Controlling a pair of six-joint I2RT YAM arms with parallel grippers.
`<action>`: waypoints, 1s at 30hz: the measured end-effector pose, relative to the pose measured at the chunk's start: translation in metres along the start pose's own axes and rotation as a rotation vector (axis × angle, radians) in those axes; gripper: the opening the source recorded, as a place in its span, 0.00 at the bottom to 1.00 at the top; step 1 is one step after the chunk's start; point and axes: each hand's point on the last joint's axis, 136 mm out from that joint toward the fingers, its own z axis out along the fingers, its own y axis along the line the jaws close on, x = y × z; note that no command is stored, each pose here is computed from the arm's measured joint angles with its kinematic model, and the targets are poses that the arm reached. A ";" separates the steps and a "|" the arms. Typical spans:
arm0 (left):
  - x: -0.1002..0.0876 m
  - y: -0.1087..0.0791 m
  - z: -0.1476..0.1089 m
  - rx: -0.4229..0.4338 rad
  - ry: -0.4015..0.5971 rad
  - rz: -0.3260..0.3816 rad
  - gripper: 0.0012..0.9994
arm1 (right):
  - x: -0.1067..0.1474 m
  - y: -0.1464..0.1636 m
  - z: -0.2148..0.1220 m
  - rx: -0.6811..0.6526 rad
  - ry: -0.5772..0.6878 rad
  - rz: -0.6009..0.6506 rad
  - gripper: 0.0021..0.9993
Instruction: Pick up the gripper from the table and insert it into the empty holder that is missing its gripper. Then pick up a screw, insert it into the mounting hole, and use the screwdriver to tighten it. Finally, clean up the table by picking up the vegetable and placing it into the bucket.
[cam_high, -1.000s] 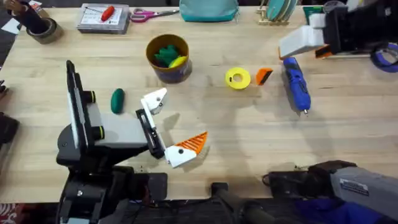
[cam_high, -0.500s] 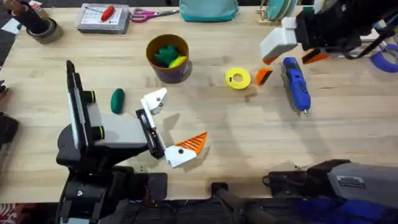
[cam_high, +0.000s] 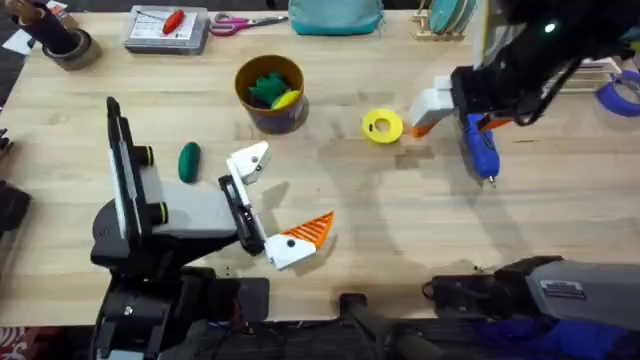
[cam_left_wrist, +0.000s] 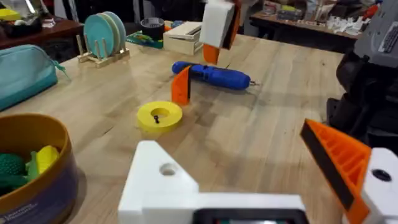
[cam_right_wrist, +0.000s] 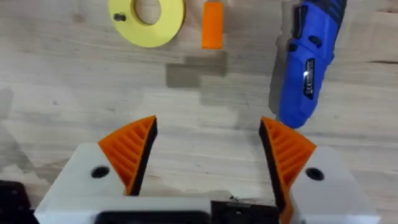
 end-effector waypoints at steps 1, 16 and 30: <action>0.000 0.000 0.000 0.000 0.000 0.000 0.99 | 0.000 0.000 0.005 0.003 0.008 0.000 1.00; 0.000 0.000 0.000 0.000 0.000 0.000 0.99 | -0.039 0.002 0.057 0.039 0.004 -0.020 1.00; 0.000 0.000 0.000 0.000 0.000 0.000 0.99 | -0.054 -0.001 0.044 0.024 -0.030 0.002 1.00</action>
